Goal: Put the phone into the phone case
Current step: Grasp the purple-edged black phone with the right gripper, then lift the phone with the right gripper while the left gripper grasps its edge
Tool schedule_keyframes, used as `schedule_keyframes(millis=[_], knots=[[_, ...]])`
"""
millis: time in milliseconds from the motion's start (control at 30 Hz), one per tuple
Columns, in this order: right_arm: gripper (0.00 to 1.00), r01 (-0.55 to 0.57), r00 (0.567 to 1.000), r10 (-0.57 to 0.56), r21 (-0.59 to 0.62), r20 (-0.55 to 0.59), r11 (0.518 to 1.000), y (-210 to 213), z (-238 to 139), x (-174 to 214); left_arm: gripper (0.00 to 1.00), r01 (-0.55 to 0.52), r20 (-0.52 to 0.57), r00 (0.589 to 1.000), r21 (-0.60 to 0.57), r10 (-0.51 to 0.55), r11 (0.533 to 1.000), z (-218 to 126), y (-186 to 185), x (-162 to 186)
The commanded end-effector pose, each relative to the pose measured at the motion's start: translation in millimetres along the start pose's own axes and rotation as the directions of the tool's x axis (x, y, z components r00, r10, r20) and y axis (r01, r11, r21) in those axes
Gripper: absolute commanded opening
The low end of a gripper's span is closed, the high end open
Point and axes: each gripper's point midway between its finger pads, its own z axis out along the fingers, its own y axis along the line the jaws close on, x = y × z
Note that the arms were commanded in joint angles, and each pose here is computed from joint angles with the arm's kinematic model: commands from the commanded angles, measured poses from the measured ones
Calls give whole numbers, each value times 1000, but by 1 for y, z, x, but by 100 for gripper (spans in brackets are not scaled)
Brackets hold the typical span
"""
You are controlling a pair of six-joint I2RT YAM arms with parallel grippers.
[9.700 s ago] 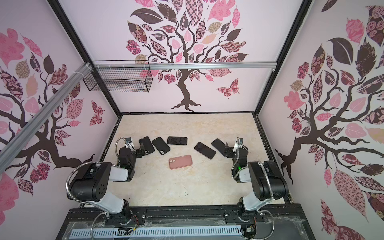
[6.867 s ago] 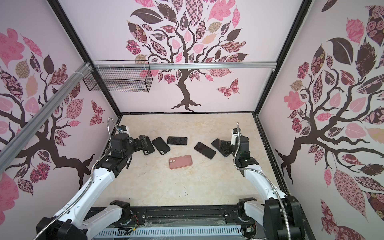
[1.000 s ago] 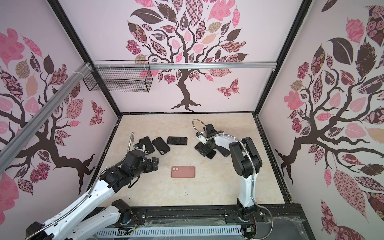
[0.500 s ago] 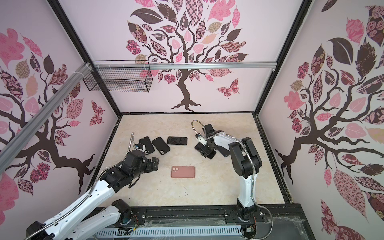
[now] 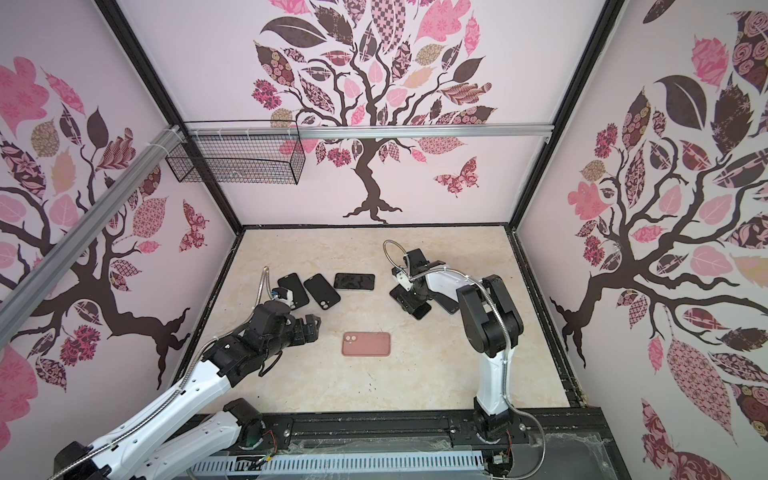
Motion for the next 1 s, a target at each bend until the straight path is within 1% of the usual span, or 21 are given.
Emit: schedule_keyframes(millis=[0, 200, 300, 400, 700, 900, 967], knots=[[67, -65, 997, 64, -11, -30, 998, 6, 7, 17, 96, 13, 2, 1000, 12, -13, 1000, 4, 0, 2], [57, -91, 996, 91, -51, 0, 995, 15, 3, 18, 96, 25, -10, 1000, 34, -24, 999, 8, -4, 5], [56, -111, 990, 119, -108, 74, 988, 25, -4, 8, 97, 23, -19, 1000, 45, -23, 999, 8, -7, 5], [55, -129, 979, 148, -136, 138, 982, 30, -14, 2, 97, 23, -25, 999, 60, -21, 998, 8, -11, 6], [51, -130, 953, 169, -166, 253, 978, 37, -46, -10, 96, -15, -55, 998, 94, 20, 995, 11, -25, -2], [50, -100, 936, 156, -185, 315, 978, 47, -68, -16, 96, -36, -89, 995, 164, 52, 986, 13, -47, -10], [50, -88, 930, 152, -197, 335, 977, 52, -75, -17, 95, -44, -116, 991, 176, 65, 983, 14, -52, -11]])
